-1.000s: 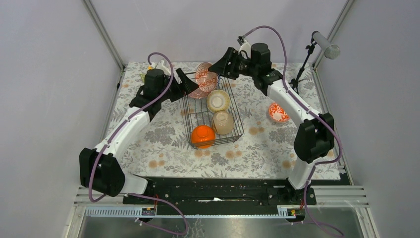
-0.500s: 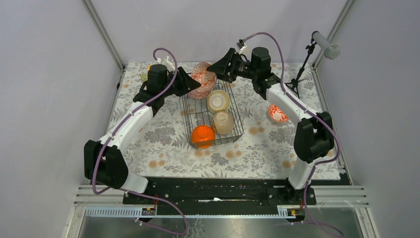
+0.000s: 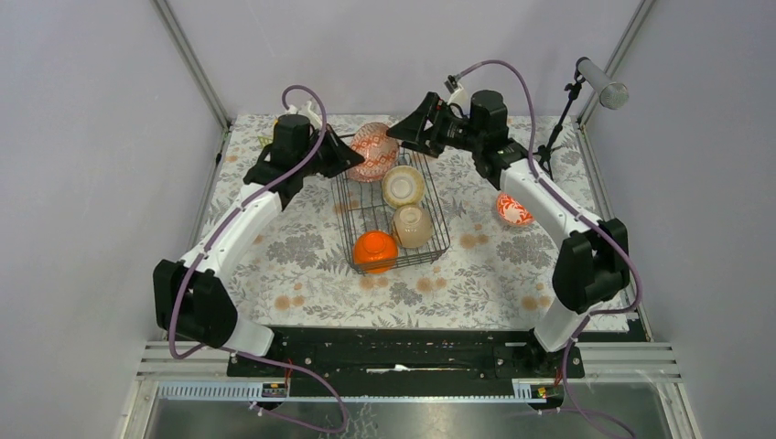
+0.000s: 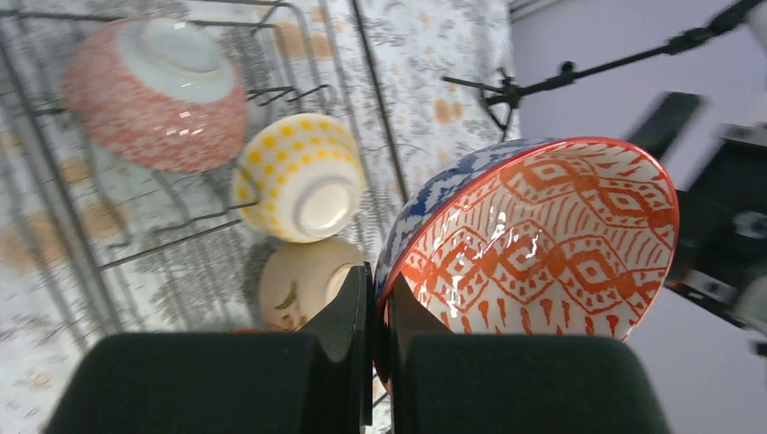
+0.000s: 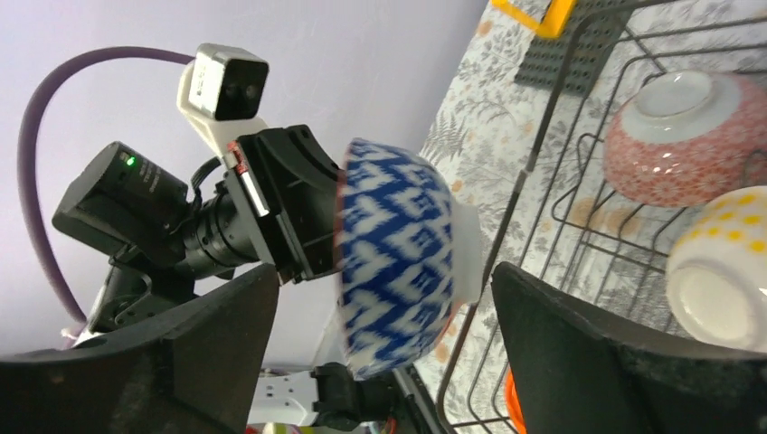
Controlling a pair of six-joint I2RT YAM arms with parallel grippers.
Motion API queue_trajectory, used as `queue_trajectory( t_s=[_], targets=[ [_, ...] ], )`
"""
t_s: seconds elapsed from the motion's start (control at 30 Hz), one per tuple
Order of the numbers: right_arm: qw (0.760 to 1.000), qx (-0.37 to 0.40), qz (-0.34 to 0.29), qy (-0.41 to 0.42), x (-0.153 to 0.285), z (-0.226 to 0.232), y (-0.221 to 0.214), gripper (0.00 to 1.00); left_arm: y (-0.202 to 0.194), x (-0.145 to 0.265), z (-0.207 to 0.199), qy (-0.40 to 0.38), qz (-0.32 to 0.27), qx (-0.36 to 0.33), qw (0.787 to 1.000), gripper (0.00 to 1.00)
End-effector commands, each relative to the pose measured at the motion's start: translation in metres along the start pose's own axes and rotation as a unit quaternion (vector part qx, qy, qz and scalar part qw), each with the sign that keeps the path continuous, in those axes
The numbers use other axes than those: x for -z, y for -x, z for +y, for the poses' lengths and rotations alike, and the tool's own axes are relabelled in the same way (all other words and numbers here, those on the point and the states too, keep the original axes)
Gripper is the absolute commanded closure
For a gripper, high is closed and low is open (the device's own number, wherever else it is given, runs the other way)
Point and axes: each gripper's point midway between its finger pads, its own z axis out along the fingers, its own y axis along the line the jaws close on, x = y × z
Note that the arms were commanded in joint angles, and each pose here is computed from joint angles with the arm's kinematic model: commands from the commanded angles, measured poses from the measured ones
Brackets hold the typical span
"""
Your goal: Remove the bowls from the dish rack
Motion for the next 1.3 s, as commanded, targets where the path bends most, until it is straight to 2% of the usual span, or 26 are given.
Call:
queue_trajectory(
  t_s=[0.0, 0.1, 0.23, 0.3, 0.4, 0.5, 0.73, 0.97, 1.03, 1.27],
  targets=[
    [0.991, 0.117, -0.051, -0.035, 0.028, 0.022, 0.021, 0.01, 0.026, 0.029, 0.010, 0.065, -0.054, -0.017, 0.996, 1.00],
    [0.985, 0.150, -0.056, -0.069, 0.033, 0.015, 0.026, 0.00, 0.028, 0.045, 0.028, 0.124, -0.072, -0.003, 0.990, 1.00],
    [0.977, 0.146, -0.076, -0.138, 0.040, -0.004, 0.037, 0.00, 0.034, 0.074, 0.057, 0.209, -0.115, 0.017, 0.971, 1.00],
    [0.972, 0.116, -0.093, -0.182, 0.046, -0.012, 0.048, 0.00, 0.036, 0.089, 0.074, 0.250, -0.142, 0.032, 0.957, 1.00],
    [0.977, 0.080, -0.075, -0.182, 0.046, -0.014, 0.048, 0.00, 0.036, 0.110, 0.096, 0.296, -0.175, 0.079, 0.936, 1.00],
    [0.968, 0.039, -0.101, -0.227, 0.054, -0.030, 0.054, 0.00, 0.033, 0.123, 0.116, 0.316, -0.194, 0.124, 0.920, 1.00],
    [0.933, 0.006, -0.105, -0.345, 0.075, -0.071, 0.052, 0.00, 0.021, 0.146, 0.181, 0.395, -0.199, 0.231, 0.867, 1.00],
    [0.918, 0.030, -0.102, -0.382, 0.099, -0.080, 0.042, 0.00, -0.003, 0.132, 0.216, 0.430, -0.172, 0.281, 0.841, 1.00],
    [0.923, 0.043, -0.083, -0.373, 0.105, -0.078, 0.035, 0.00, -0.010, 0.132, 0.228, 0.446, -0.165, 0.285, 0.832, 1.00],
    [0.914, 0.105, -0.051, -0.389, 0.133, -0.082, 0.018, 0.00, -0.029, 0.129, 0.260, 0.467, -0.161, 0.292, 0.819, 1.00]
  ],
)
